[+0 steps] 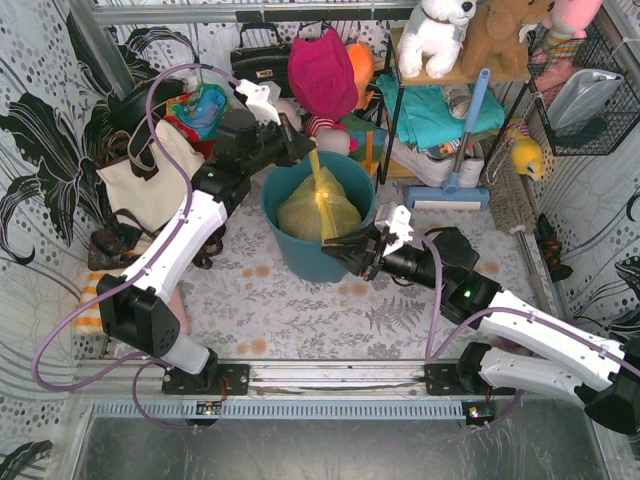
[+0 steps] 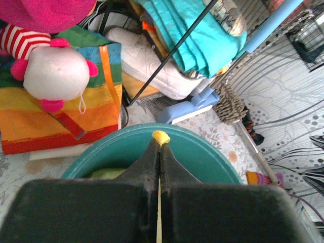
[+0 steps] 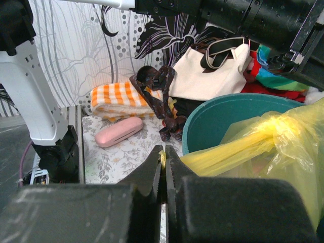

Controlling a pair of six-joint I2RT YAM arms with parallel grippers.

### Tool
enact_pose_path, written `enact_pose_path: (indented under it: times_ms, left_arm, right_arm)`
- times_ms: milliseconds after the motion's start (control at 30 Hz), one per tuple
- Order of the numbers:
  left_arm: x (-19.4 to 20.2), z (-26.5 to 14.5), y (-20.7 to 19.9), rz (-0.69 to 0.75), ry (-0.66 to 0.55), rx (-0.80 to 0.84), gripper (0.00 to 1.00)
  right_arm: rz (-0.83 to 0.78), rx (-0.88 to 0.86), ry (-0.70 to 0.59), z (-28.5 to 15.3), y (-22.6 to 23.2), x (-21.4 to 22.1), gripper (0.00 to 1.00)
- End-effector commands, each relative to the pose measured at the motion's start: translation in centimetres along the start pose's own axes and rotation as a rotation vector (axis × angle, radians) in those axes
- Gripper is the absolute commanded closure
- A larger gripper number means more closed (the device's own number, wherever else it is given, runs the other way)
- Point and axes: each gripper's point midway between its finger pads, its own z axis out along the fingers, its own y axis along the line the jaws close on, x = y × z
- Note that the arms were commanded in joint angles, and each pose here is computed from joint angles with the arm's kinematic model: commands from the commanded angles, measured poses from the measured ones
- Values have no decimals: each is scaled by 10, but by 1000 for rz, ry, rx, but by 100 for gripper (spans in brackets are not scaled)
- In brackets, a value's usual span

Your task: Tie the trash bag

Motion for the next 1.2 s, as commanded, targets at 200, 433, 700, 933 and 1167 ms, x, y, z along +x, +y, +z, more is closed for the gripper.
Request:
enact_pose_path:
  times_ms: [200,433,700,933,1167]
  left_arm:
    - [-23,-21,-38,-10,-74,168,100]
    - [-21,-21,-42,-12,-68,188,100]
    - [-17,-16,-42,-25,-54,208,100]
    - [-15,-13,-43,-39,-47,223,100]
    - [-13,-12,-44,-45,-43,233,100]
  right_arm:
    - [383,273,9,-5,-26,-60,33]
    - [566,384,247,-3,-27,-26,38]
    - [678,417,337,-12,-19,-4,42]
    - [721,413,406,-13,-12,11,53]
    - [765,344,430,1,-1,22,54]
